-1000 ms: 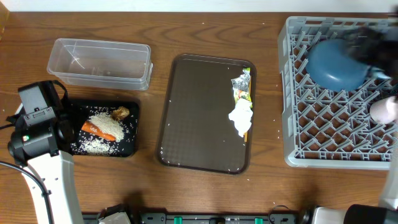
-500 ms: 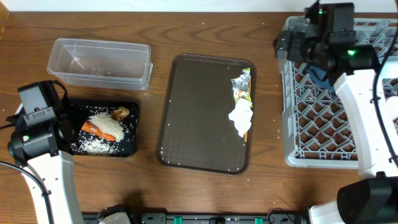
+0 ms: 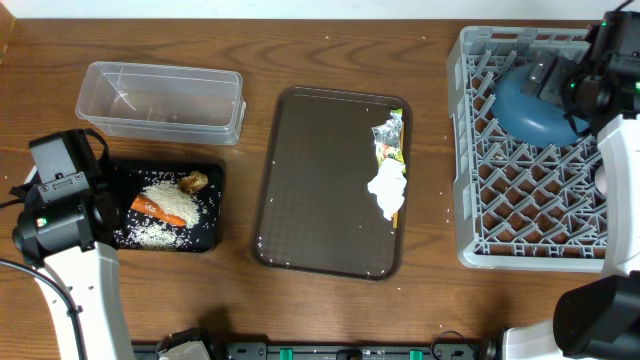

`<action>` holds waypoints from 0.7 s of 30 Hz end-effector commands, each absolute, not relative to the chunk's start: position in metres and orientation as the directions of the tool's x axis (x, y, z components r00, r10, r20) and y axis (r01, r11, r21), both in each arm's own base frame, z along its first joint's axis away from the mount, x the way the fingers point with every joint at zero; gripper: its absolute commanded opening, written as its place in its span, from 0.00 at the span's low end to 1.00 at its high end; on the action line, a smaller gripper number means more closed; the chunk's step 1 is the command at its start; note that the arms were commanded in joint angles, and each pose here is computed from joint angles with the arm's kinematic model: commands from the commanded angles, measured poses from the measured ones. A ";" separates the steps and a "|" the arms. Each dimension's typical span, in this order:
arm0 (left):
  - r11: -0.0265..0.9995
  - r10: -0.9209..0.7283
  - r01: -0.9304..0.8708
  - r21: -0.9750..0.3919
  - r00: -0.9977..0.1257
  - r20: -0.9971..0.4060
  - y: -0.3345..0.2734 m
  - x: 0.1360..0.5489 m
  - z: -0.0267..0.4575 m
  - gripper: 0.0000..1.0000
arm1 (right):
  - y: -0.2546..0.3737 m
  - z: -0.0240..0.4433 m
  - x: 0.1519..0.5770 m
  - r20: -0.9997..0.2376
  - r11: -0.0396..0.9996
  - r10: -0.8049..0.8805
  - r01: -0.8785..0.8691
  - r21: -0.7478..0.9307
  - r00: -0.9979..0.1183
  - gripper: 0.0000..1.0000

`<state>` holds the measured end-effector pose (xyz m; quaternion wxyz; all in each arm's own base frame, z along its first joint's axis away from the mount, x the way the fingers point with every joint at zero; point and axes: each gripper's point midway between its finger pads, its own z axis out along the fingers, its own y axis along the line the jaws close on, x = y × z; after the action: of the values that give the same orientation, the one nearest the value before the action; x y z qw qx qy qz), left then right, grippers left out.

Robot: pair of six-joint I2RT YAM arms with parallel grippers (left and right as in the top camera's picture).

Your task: Sort waste into correct bins and load items into the dishwasher rack

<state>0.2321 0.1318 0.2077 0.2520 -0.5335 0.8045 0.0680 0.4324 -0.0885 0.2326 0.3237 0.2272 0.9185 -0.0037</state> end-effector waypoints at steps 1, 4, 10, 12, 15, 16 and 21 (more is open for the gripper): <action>0.412 -0.827 -0.894 -0.177 -0.285 -0.485 0.133 0.234 0.214 0.98 | -0.092 0.236 0.430 -0.602 0.887 0.430 0.439 0.143 -0.673 0.99; 0.429 -0.859 -0.869 -0.244 -0.310 -0.407 0.115 0.240 0.210 0.98 | -0.092 0.236 0.430 -0.602 0.887 0.430 0.439 0.143 -0.673 0.99; 0.431 -0.864 -0.766 -0.476 -0.503 0.027 0.015 0.234 0.203 0.98 | -0.092 0.236 0.430 -0.602 0.887 0.430 0.439 0.143 -0.673 0.99; 0.503 -0.795 -0.682 -0.532 -0.606 0.025 -0.004 0.239 0.208 0.98 | -0.092 0.236 0.430 -0.602 0.887 0.430 0.439 0.143 -0.673 0.99; 0.592 -0.694 -0.564 -0.575 -0.720 -0.008 -0.032 0.244 0.214 0.98 | -0.092 0.236 0.430 -0.602 0.887 0.430 0.439 0.143 -0.673 0.99; 0.619 -0.659 -0.525 -0.584 -0.752 -0.023 -0.043 0.246 0.215 0.98 | -0.092 0.236 0.430 -0.602 0.887 0.430 0.439 0.143 -0.673 0.99; 0.728 -0.447 -0.258 -0.636 -0.881 -0.154 -0.110 0.260 0.229 0.98 | -0.092 0.236 0.430 -0.602 0.887 0.430 0.439 0.143 -0.673 0.99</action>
<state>0.2622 -0.0711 0.2202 0.1531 -0.2682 0.9080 -0.2831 0.4324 -0.0895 0.2327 0.3240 0.2282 0.9181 -0.0040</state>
